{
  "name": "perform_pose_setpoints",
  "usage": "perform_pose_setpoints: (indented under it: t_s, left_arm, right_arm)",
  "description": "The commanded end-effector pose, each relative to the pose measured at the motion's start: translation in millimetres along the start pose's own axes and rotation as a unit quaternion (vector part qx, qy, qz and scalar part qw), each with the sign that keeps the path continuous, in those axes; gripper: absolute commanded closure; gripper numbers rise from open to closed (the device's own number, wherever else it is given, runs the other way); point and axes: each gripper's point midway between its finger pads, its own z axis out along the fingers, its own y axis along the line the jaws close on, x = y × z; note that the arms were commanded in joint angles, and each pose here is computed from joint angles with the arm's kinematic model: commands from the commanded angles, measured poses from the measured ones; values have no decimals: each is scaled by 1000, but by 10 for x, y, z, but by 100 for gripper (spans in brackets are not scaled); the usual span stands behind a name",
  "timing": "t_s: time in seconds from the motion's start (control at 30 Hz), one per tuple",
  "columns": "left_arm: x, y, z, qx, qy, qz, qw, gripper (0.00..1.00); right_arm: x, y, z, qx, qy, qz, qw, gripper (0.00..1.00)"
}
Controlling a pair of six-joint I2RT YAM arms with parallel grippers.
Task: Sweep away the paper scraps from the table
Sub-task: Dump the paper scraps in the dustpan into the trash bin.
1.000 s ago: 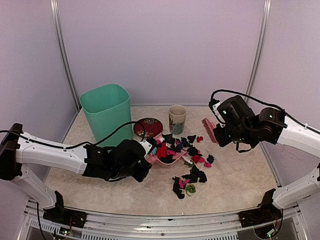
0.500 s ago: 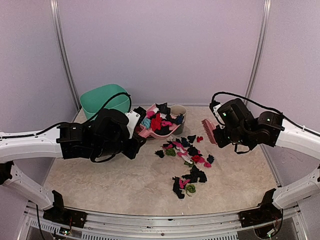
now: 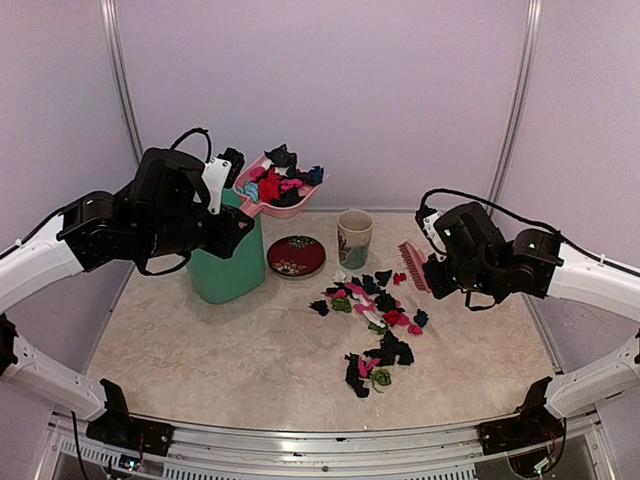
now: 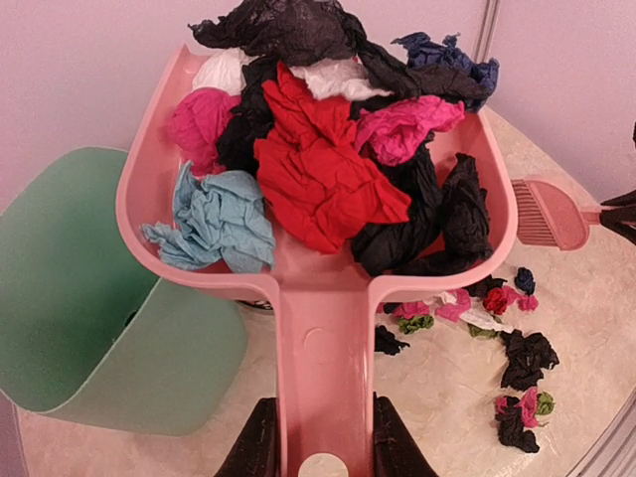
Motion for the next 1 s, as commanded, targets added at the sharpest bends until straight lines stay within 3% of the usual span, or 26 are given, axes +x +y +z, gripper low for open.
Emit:
perform_pose_setpoints:
  t_s: [0.0,0.43,0.77,0.97]
  left_arm:
    - [-191,268,-260,-24,-13,-26,999,100]
    - [-90,897,-438,-71,11,-110,991,100]
    - [68,1076,-255,17,38,-184,982,100]
    - [159,1267,-175,87,39,-250,964,100]
  right_arm:
    - [-100,-29,-41,-7,-23,15,1000,100]
    - [-100,36,-4,-20,-27,16,999,100]
    - [-64,48,-9,-27,-27,27,999,100]
    - [-21,21,-41,-27,-27,35,999,100]
